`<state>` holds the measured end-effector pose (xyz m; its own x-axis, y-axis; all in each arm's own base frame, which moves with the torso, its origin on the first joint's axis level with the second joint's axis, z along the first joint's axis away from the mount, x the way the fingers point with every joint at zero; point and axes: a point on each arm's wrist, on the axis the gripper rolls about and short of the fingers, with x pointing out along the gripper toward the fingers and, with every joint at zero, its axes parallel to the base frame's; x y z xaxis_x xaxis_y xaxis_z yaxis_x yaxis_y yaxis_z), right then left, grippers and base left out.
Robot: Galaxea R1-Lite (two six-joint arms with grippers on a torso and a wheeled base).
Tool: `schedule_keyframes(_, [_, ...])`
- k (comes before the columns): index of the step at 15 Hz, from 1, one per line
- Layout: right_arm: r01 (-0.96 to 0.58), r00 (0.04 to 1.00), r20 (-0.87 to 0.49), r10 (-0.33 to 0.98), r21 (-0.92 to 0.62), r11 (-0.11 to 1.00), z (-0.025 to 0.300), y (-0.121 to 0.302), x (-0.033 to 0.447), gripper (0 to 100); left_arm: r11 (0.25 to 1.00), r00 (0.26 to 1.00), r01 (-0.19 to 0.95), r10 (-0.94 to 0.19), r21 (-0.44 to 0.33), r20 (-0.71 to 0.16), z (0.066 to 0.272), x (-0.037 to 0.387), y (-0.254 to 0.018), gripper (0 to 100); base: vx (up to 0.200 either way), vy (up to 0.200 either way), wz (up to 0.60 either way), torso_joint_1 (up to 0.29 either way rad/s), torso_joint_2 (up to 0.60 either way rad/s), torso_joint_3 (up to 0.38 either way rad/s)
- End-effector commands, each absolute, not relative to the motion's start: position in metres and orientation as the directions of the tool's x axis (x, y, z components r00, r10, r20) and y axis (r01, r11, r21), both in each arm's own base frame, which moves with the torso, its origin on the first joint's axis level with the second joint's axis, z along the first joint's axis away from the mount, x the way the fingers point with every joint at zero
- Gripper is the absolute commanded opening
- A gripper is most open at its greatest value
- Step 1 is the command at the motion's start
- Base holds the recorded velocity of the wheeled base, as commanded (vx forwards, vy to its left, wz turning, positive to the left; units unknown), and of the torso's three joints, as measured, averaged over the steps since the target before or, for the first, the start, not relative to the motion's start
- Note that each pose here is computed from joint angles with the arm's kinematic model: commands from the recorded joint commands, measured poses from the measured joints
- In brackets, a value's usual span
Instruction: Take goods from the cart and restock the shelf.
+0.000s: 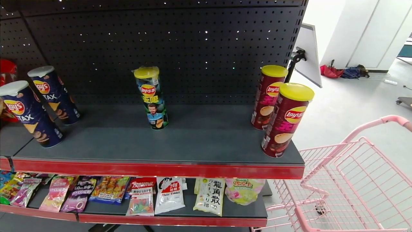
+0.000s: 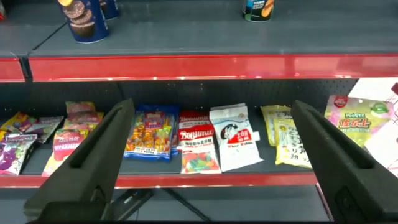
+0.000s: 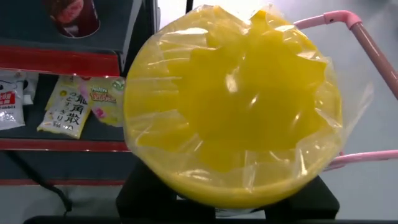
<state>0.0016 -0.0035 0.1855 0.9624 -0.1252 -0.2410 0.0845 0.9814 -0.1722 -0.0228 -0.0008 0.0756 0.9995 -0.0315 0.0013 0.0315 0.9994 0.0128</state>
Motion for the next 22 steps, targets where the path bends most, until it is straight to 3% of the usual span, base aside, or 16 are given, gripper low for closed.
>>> schedule_keyframes(1, [0.054, 0.983, -0.168, -0.08, -0.159, 0.986, 0.16, -0.004, -0.021, 0, 0.999, 0.999, 0.032, -0.032, 0.014, 0.002, 0.076, -0.023, -0.001, 100, 0.0, 0.2, 0.0, 0.002, 0.0, 0.007])
schedule_keyframes(14, [-0.087, 0.993, -0.096, 0.075, -0.133, 0.987, 0.141, -0.003, -0.035, 0, 0.999, 1.0, 0.031, -0.031, 0.014, 0.002, 0.076, -0.023, -0.001, 100, 0.0, 0.2, 0.0, 0.002, 0.0, 0.002])
schedule_keyframes(19, [-0.089, 0.992, -0.096, 0.076, -0.134, 0.987, 0.137, -0.003, -0.037, 0, 0.999, 1.0, 0.031, -0.031, 0.015, 0.002, 0.076, -0.023, -0.001, 100, 0.0, 0.0, 0.0, 0.0, 0.0, 0.0])
schedule_keyframes(22, [-0.09, 0.992, -0.103, 0.076, -0.134, 0.987, 0.135, -0.003, -0.036, 0, 0.999, 1.0, 0.031, -0.031, 0.014, 0.002, 0.076, -0.023, -0.001, 100, 0.2, 0.0, 0.0, -0.003, 0.01, 0.002])
